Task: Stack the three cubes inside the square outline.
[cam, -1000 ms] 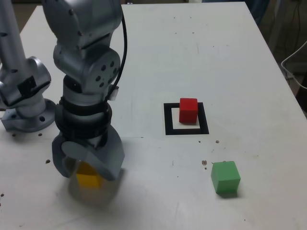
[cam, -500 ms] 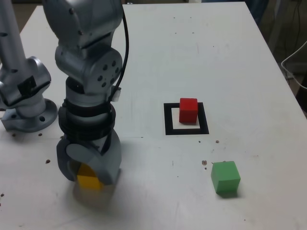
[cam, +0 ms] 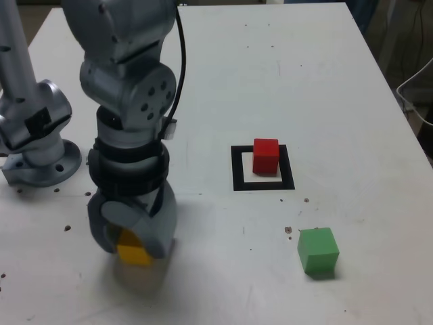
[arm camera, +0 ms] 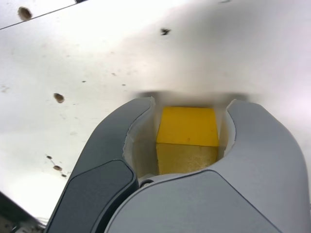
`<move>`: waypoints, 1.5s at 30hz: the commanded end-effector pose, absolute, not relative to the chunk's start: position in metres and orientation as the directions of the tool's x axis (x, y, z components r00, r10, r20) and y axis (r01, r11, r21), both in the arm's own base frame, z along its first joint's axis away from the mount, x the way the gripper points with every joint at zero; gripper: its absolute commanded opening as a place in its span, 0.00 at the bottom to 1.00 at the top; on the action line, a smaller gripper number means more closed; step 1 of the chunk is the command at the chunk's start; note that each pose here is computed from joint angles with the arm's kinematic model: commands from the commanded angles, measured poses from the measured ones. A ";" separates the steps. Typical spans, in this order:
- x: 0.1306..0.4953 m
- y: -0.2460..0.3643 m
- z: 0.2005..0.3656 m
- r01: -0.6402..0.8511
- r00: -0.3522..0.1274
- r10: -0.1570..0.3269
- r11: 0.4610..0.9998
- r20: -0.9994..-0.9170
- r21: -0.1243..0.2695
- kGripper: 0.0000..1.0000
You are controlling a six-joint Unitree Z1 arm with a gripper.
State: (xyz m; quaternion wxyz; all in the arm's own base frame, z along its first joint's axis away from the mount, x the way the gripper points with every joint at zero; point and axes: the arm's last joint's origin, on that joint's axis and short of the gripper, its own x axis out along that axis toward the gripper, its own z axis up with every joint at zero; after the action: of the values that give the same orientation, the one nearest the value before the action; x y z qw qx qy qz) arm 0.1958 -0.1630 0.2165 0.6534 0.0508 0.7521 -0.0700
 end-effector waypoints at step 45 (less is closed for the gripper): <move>0.356 -0.029 0.296 0.031 -0.105 0.077 0.997 -0.991 0.074 0.09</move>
State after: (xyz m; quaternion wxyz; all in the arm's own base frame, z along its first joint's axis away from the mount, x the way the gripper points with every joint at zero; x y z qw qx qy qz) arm 0.3527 -0.0316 0.2991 0.6719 0.0386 0.7394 0.0166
